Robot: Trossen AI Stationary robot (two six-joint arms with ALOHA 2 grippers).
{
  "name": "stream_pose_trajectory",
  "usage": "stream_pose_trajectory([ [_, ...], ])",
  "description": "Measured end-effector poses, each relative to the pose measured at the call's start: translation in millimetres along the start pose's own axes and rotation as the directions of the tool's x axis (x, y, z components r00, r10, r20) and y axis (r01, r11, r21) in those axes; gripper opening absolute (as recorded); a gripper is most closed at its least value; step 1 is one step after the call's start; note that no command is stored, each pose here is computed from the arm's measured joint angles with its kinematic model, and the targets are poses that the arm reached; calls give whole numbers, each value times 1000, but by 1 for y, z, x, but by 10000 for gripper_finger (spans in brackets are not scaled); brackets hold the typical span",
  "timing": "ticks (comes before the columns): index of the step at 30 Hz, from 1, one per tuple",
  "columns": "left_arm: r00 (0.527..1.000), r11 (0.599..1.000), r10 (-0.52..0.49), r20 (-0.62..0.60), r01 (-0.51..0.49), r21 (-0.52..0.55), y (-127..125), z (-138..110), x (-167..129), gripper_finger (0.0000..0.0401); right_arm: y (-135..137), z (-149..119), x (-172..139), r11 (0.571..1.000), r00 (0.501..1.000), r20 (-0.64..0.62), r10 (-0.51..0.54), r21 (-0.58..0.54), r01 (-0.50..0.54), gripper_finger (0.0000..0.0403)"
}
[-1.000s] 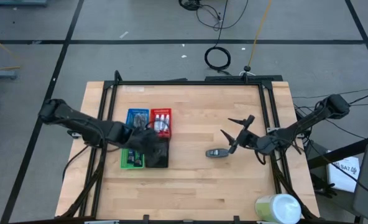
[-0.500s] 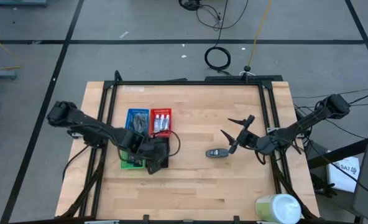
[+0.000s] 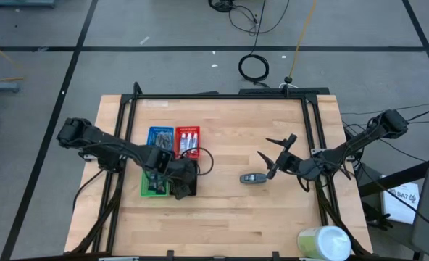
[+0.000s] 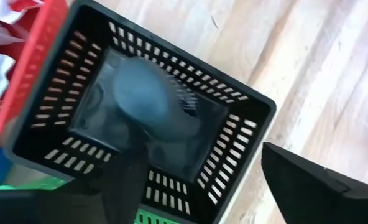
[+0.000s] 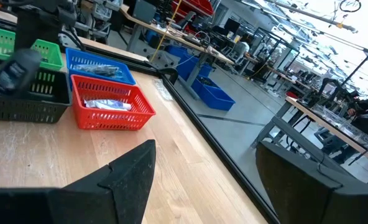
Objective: Pick & Place Travel size toiletries
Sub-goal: Put the gray deodorant into the black bin
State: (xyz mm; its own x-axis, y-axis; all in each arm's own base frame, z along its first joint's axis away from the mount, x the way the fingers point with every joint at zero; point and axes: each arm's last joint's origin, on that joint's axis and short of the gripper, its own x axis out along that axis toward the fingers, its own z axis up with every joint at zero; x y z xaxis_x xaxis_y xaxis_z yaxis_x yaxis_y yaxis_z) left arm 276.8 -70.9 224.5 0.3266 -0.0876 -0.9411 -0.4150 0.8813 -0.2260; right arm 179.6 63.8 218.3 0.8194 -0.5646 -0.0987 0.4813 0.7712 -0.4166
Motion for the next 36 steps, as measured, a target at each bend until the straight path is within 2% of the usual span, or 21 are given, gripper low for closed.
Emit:
stream_pose_trajectory([
  [5,1000,1000,-1,-2,1,12,4,4,0,326,0,0,0,1000,1000,0,0,0,0,265],
  [12,999,1000,-22,42,21,12,8,7,-11,317,0,0,0,1000,1000,0,0,-1,0,265],
  [17,989,997,-58,135,51,56,7,10,-24,307,1,-2,0,1000,1000,-8,13,-16,-13,266],
  [19,974,993,-72,214,50,105,5,13,-32,306,3,-4,0,997,997,-11,77,-20,-77,265],
  [21,949,986,-65,308,13,167,3,15,-39,306,6,-4,0,981,982,9,191,32,-191,265],
  [24,886,966,-56,460,-69,250,-1,22,-51,307,11,-5,5,933,946,28,324,157,-324,265],
  [26,833,951,-87,546,-93,294,-4,28,-59,308,15,-9,7,901,922,7,388,206,-381,265],
  [29,749,933,-148,646,-111,343,-5,42,-68,308,23,-12,12,836,858,-47,511,260,-484,265],
  [33,686,919,-169,708,-149,364,-1,54,-75,308,36,-16,21,795,794,-157,587,299,-528,265],
  [36,673,921,-165,721,-156,357,8,62,-76,308,45,-27,27,789,757,-246,606,313,-529,265],
])
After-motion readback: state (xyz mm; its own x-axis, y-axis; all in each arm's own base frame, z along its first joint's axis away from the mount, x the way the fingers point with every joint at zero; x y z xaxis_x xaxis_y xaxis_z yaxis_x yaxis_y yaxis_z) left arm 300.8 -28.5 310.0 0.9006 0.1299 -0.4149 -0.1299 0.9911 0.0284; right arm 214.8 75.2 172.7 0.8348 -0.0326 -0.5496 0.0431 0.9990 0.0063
